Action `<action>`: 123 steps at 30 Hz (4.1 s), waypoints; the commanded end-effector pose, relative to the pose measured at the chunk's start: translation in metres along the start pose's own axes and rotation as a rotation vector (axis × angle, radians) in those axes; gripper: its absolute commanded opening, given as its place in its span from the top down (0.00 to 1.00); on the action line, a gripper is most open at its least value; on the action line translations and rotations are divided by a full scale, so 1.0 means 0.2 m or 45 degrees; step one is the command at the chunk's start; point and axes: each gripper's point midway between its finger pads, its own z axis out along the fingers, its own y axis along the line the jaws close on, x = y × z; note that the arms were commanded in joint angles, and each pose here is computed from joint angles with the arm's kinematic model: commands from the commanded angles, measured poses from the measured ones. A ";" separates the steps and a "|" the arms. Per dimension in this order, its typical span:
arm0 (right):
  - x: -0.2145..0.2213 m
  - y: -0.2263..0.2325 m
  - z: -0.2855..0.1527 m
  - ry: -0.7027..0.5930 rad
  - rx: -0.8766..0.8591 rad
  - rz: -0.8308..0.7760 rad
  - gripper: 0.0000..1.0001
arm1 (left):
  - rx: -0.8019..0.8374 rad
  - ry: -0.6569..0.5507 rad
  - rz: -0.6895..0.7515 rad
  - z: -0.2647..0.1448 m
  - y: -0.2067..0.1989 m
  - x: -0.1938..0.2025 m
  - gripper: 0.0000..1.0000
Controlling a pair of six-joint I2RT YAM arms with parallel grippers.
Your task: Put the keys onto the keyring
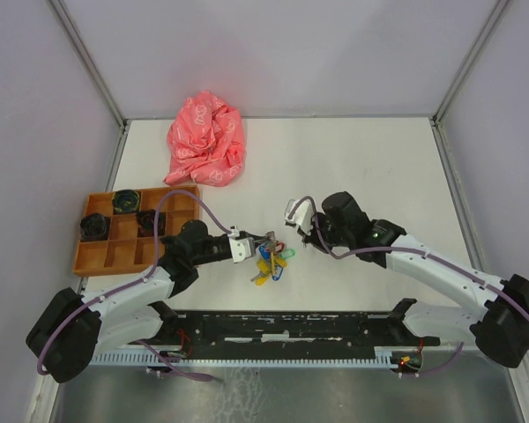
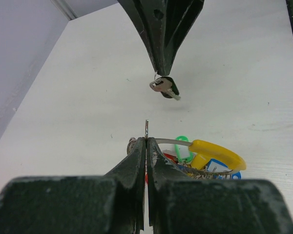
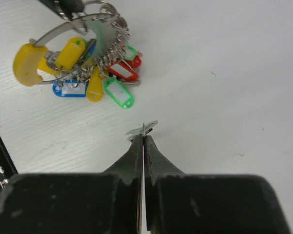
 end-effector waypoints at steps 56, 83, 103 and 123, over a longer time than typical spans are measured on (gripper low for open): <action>-0.32 0.17 0.02 -0.411 -0.096 -0.868 0.99 | 0.075 -0.121 0.073 0.05 0.02 -0.14 0.97; -0.37 0.24 0.00 -0.474 -0.178 -0.860 0.99 | 0.089 -0.127 0.070 0.05 0.01 -0.15 0.97; -0.46 0.31 0.03 -0.575 -0.229 -0.814 0.99 | 0.094 -0.181 0.072 0.05 0.01 -0.20 0.97; -0.41 0.26 -0.01 -0.548 -0.137 -0.878 0.99 | -0.048 -0.075 -0.086 0.03 0.10 -0.16 0.97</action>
